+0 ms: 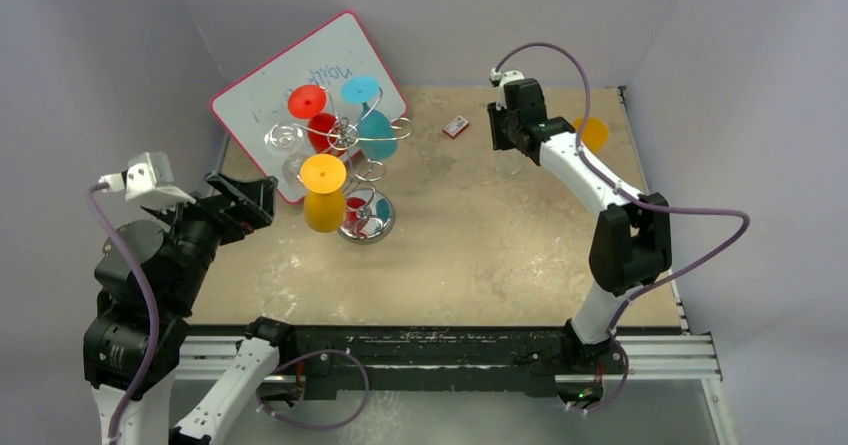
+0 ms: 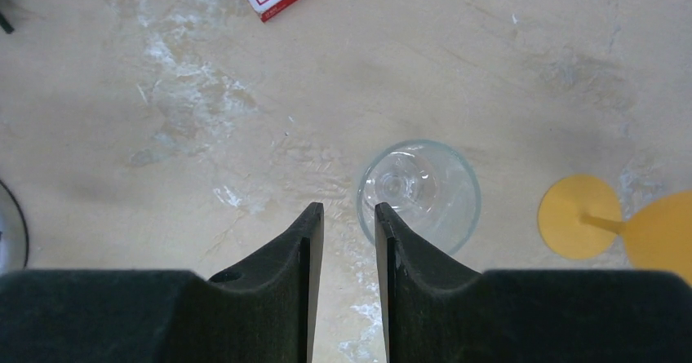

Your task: Place the wine glass upside down on the wine glass rack

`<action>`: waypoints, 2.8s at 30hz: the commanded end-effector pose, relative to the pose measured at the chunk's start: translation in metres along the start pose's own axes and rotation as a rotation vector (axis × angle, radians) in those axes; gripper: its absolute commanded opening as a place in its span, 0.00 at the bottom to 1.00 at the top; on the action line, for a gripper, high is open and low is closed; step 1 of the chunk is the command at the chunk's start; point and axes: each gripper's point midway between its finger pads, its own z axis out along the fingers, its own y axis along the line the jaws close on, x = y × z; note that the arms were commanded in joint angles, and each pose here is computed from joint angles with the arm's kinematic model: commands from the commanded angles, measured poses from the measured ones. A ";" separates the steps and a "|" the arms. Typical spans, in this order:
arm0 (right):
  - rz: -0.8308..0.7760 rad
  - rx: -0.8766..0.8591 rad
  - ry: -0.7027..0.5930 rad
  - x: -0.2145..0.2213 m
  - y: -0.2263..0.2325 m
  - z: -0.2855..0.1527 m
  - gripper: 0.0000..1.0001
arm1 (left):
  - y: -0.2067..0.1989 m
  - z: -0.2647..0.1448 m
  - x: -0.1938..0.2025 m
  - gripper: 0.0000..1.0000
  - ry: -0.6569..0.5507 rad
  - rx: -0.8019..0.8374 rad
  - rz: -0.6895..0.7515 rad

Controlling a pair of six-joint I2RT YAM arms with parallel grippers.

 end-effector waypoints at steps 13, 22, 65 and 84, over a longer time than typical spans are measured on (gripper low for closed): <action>-0.025 0.021 0.040 0.009 -0.008 0.031 0.28 | -0.032 -0.006 0.017 0.98 0.101 0.197 0.055; -0.014 0.066 0.091 0.023 -0.014 0.036 0.22 | -0.043 -0.020 0.009 0.96 0.058 0.269 0.044; -0.010 -1.088 -0.123 0.018 0.142 -0.265 0.00 | -0.068 -0.054 -0.004 0.93 -0.165 0.547 0.373; 0.022 -1.576 -0.235 0.025 0.162 -0.369 0.00 | -0.106 -0.039 0.060 0.89 -0.007 0.937 0.453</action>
